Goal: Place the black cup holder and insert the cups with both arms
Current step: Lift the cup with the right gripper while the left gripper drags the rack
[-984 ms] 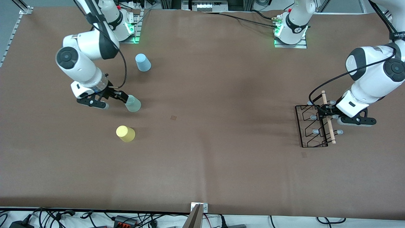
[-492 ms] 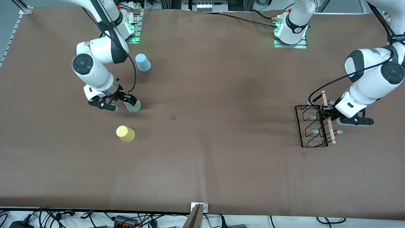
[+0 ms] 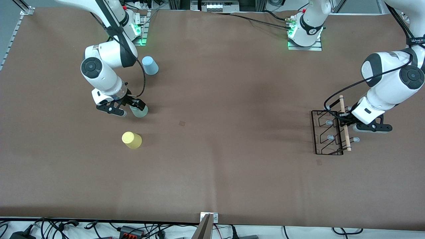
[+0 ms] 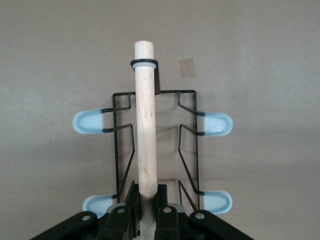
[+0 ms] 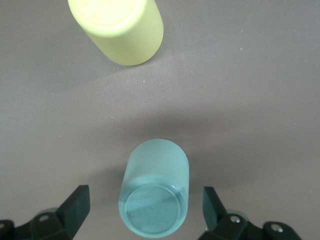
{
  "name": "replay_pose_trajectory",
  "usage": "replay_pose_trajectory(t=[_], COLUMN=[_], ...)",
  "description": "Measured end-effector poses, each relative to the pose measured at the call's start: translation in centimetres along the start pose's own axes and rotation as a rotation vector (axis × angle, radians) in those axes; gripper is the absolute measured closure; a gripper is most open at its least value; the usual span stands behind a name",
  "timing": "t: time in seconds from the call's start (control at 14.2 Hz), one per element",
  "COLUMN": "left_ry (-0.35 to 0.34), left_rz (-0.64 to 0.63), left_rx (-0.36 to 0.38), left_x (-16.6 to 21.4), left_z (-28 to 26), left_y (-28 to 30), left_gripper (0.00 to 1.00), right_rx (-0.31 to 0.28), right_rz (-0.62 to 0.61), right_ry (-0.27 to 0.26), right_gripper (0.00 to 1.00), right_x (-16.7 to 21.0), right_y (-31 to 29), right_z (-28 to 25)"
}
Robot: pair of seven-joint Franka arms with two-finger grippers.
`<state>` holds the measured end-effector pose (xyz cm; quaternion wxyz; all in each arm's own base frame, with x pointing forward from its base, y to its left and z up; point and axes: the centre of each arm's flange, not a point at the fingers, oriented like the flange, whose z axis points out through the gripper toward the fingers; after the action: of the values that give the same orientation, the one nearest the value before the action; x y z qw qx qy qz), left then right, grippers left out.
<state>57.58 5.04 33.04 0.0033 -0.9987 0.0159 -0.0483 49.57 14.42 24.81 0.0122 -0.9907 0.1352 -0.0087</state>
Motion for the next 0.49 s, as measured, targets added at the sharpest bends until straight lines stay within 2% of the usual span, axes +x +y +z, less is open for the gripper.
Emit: replay_pose_trajectory(t=[0.21,0.49], left_ry=[0.019,-0.012], left_rz=[0.004,0.071], left_rx=[0.002,-0.017], left_x=[1.5,4.1], left_z=[-2.1,-8.3], left_y=[0.0,4.1], left_gripper=[0.84,0.84], right_rx=[0.001,-0.005], right_rz=[-0.002,-0.01], right_ry=[0.002,-0.009], right_gripper=[0.0,0.0], right_x=[-0.7,-1.2], right_y=[0.3,0.0], right_z=[1.4,2.0])
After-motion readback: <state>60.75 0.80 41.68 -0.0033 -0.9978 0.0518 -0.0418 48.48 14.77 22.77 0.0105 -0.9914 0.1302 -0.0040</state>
